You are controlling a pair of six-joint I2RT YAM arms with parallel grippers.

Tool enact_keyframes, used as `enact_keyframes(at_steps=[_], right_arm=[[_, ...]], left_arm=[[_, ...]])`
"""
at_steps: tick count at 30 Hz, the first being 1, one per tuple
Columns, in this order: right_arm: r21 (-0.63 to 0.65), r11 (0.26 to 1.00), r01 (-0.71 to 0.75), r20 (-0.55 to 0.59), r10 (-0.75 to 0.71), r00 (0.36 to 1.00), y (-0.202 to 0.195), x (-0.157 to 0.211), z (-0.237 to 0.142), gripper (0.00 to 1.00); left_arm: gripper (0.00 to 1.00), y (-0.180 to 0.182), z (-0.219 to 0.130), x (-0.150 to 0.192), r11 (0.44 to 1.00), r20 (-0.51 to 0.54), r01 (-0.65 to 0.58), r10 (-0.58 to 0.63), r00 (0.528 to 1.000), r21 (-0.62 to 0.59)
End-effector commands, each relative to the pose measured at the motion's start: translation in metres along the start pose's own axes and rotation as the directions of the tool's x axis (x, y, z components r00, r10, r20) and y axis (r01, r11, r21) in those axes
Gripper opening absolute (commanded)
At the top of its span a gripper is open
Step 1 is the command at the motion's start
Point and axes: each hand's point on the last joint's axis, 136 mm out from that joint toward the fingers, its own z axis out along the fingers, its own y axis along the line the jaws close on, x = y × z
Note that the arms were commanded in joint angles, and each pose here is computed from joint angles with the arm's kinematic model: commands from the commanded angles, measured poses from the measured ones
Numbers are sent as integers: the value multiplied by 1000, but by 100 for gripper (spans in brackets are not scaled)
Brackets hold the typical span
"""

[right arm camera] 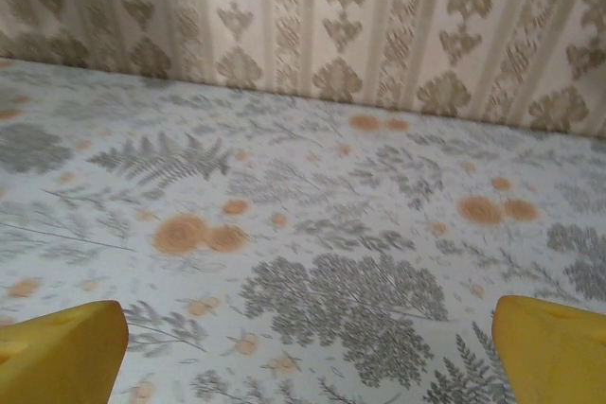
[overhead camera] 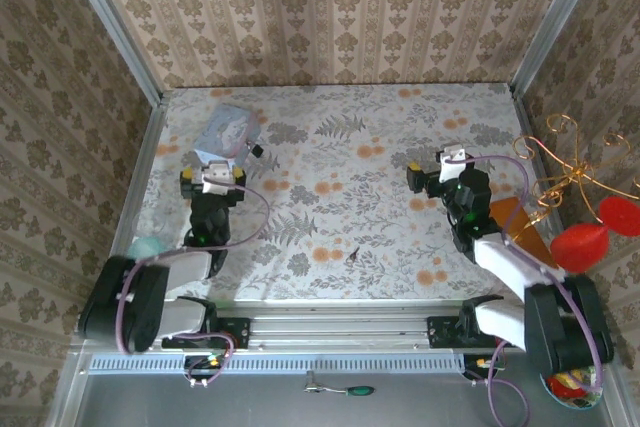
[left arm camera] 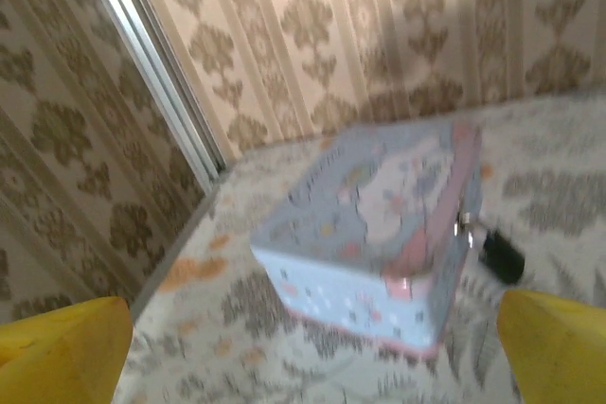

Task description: Unlock the padlock with the key

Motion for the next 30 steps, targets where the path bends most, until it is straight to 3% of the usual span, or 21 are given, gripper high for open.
enact_keyframes(at_steps=[1, 4, 8, 11, 13, 17, 21, 25, 30], right_arm=[[-65, 997, -29, -8, 29, 1000, 12, -33, -21, 100], [-42, 982, -184, 24, 185, 982, 6, -61, -47, 100], [156, 862, -482, 87, 475, 876, -33, -58, -74, 100], [73, 861, -503, 75, 498, 864, -23, -71, -81, 100], [33, 866, -498, 5, 498, 867, -11, -76, -80, 100], [44, 873, -485, -182, 485, 856, 7, -64, -72, 100], [-12, 907, -420, -336, 392, 857, 48, -49, -66, 100], [-64, 930, -363, -381, 313, 870, 88, -36, -60, 100], [-87, 939, -333, -455, 260, 852, 129, -17, -51, 98]], left_arm=[[100, 2, 0, -27, 998, -56, 52, -50, 997, 24], [100, -5, -3, -44, 987, -207, 139, -120, 971, 83], [100, 10, -16, -39, 954, -406, 295, -289, 867, -50], [100, 7, -29, -31, 913, -502, 406, -367, 783, -36], [100, 13, -41, -18, 876, -540, 477, -437, 719, -74], [100, 34, -64, 10, 789, -517, 578, -590, 619, -208], [100, 15, -68, 12, 733, -499, 679, -604, 621, -42], [100, -12, -67, 14, 717, -576, 695, -542, 612, 63], [100, -47, -65, 11, 743, -619, 638, -407, 672, 204]])
